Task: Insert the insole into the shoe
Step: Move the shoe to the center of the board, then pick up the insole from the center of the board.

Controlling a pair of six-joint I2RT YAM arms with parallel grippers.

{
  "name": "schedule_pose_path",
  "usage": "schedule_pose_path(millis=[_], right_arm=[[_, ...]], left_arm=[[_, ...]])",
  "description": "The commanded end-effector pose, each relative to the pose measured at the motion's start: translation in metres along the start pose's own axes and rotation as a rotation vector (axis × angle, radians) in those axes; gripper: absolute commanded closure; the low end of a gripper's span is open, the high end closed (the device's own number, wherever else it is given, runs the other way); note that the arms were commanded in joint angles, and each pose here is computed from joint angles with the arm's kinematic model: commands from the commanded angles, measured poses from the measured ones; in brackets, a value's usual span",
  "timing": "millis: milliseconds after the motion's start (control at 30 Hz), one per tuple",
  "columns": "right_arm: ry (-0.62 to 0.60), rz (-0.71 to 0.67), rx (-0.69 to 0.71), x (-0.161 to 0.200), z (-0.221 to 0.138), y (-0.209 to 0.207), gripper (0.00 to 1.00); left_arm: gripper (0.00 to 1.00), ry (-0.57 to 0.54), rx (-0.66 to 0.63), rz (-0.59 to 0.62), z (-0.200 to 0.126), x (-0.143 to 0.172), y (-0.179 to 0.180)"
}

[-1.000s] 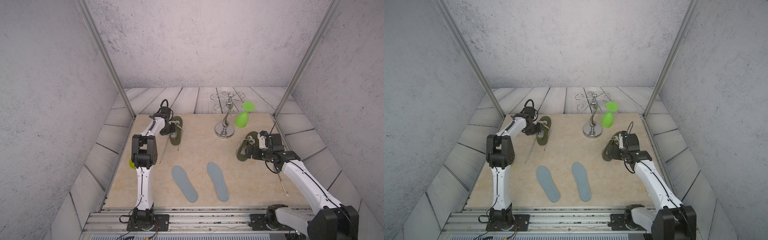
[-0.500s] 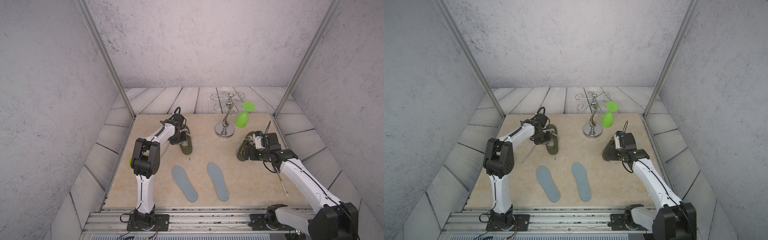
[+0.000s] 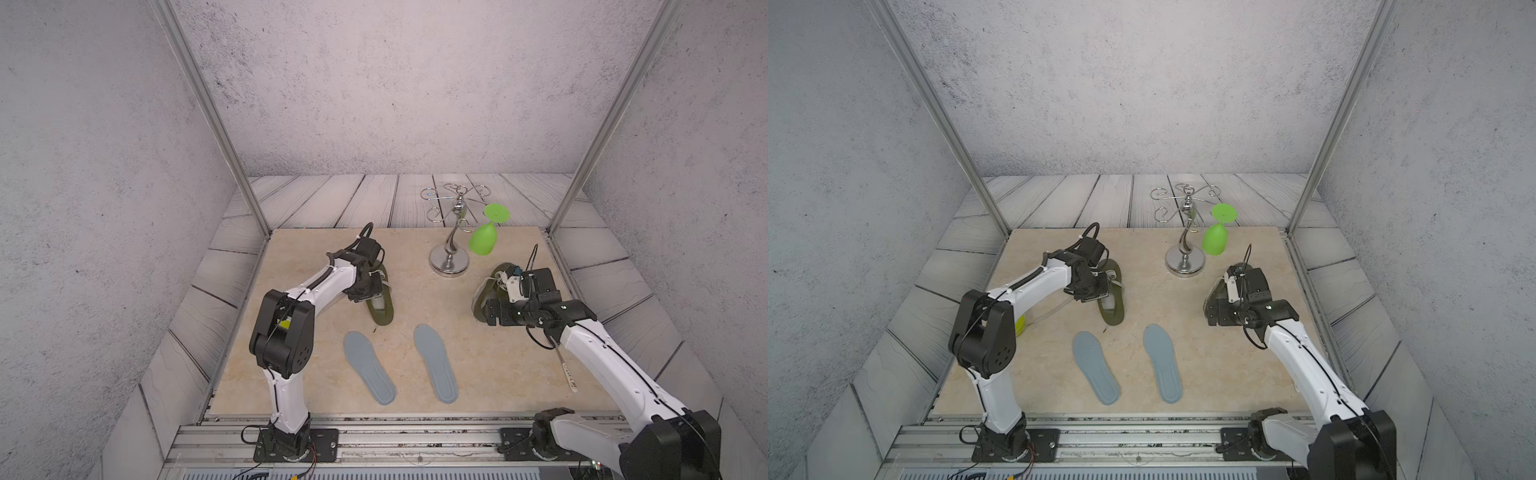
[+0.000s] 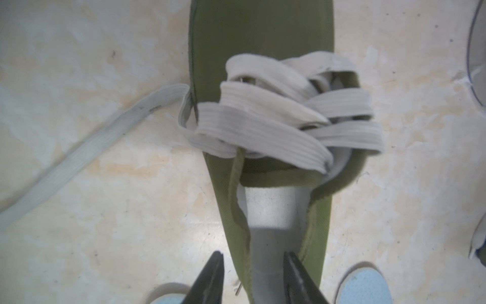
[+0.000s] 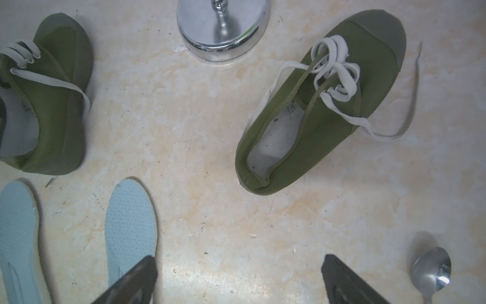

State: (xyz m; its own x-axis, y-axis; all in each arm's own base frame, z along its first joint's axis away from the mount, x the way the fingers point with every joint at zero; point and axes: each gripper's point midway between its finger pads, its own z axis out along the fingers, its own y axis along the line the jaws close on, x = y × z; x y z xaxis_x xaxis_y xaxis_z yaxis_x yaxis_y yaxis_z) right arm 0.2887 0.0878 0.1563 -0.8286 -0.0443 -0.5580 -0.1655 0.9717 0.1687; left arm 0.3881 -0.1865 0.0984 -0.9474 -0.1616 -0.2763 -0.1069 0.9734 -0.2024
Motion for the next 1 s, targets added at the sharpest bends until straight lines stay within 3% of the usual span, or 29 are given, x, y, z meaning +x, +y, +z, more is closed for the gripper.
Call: schedule_pose_path(millis=[0,267,633,967], right_arm=[[0.004,-0.017,-0.026,0.003,-0.011,0.012,0.01],[-0.006,-0.090,-0.050,0.005,-0.019,0.062,0.01],[0.011,-0.160,-0.152,0.014,0.001,0.128,0.01],[0.062,-0.189,-0.260,0.020,0.025,0.187,0.01]], left_arm=[[0.56,-0.050,-0.018,0.020,-0.039,-0.003,0.005],[0.56,-0.065,-0.084,-0.012,-0.079,0.037,0.046],[0.60,0.084,0.091,-0.208,-0.045,0.130,0.067],[0.64,0.122,0.197,-0.352,-0.027,0.179,0.079]])
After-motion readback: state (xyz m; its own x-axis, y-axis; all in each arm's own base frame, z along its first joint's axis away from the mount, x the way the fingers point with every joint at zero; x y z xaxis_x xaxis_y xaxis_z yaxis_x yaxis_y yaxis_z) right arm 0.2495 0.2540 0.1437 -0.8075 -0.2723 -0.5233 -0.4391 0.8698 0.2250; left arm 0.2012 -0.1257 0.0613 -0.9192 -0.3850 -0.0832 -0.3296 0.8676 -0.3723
